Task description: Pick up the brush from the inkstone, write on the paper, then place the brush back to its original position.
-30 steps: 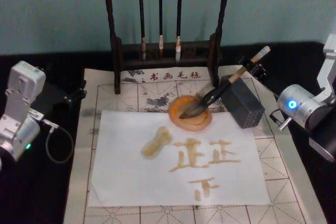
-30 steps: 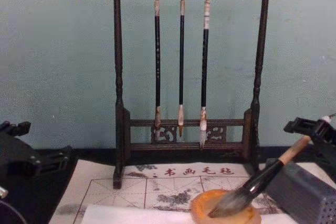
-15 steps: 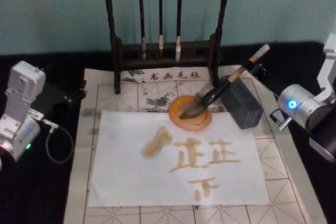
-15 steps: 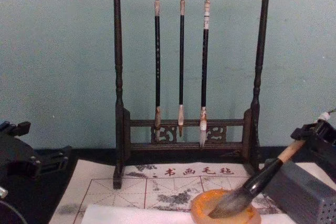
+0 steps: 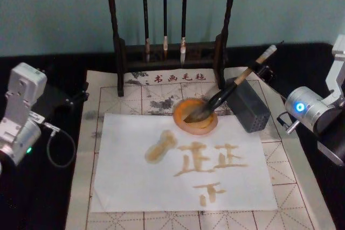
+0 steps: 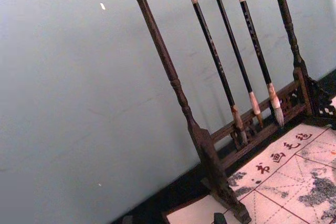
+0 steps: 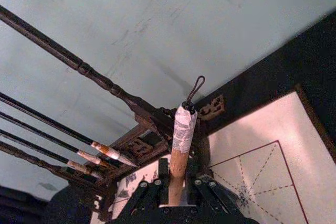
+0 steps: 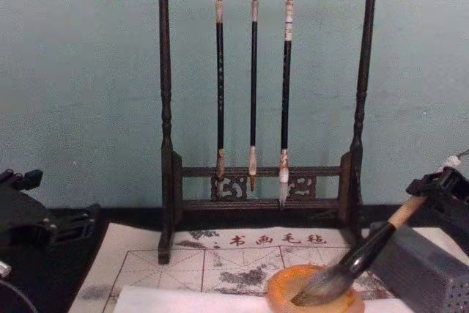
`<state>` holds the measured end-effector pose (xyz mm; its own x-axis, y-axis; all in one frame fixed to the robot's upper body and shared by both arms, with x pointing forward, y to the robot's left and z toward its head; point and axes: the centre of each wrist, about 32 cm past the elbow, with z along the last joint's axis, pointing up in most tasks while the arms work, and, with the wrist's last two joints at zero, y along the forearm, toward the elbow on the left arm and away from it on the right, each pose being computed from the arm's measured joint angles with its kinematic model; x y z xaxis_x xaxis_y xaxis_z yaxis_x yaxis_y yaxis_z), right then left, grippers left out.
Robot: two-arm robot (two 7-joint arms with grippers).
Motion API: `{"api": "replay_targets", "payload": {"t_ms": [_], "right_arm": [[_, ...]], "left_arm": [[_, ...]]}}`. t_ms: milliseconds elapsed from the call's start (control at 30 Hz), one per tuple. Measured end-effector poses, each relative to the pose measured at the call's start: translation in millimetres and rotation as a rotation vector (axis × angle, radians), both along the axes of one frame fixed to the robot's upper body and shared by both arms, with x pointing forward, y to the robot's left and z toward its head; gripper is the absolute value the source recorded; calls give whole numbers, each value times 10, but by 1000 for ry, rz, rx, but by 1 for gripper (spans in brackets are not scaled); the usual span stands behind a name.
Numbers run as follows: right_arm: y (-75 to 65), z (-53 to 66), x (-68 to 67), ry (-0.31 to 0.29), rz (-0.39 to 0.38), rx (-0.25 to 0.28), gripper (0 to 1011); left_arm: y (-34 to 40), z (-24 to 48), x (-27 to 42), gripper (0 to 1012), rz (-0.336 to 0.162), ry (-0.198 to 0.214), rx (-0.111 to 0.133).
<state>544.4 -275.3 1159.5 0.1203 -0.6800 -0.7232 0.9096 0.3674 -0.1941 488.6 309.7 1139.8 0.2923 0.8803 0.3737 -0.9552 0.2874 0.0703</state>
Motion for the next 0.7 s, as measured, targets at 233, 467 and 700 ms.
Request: {"api": "replay_targets", "payload": {"t_ms": [233, 467, 700], "right_arm": [[1, 3, -5, -7, 5, -8, 199], [20, 80, -29, -63, 31, -41, 198], [52, 192, -57, -142, 62, -84, 198]], "left_arm": [[0, 0, 0, 1001, 0, 0, 0], [0, 0, 0, 1001, 0, 0, 0], [0, 0, 0, 1001, 0, 0, 0]]}}
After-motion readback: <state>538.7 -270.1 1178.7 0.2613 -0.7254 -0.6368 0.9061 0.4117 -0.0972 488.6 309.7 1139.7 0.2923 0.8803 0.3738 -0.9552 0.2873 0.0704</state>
